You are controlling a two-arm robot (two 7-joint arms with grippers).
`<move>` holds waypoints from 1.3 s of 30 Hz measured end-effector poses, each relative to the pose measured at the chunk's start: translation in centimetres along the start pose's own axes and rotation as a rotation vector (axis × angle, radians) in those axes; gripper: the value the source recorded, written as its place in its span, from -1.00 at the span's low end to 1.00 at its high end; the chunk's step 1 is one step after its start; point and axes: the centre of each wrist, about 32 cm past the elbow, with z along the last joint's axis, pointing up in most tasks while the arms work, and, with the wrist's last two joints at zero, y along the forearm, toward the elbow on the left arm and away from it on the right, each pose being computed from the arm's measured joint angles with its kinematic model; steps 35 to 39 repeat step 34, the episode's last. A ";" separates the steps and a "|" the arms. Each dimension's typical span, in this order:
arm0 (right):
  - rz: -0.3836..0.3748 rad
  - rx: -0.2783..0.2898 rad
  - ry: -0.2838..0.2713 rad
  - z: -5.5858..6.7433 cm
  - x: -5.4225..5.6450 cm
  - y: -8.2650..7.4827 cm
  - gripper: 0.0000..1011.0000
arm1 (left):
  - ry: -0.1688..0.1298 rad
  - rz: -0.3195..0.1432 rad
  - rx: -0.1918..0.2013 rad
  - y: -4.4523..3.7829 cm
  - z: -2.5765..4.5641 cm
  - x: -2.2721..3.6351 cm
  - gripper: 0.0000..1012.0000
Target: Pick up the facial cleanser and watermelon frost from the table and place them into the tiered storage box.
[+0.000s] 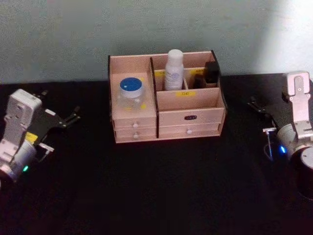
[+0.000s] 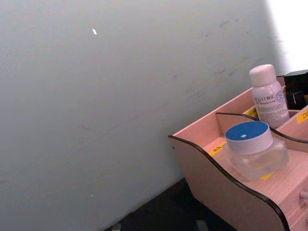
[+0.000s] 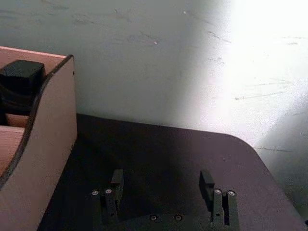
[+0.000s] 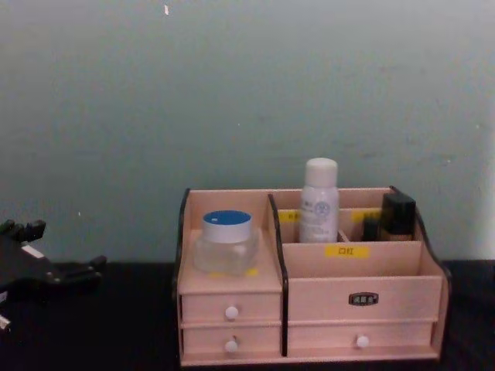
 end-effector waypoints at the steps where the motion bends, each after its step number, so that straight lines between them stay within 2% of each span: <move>1: 0.001 -0.002 0.001 0.0 0.0 0.0 0.98 | 0.000 0.000 0.000 0.00 0.00 0.00 0.98; 39: 0.001 -0.005 0.002 0.1 0.2 0.0 0.98 | 0.000 0.000 0.000 0.00 0.00 0.00 0.98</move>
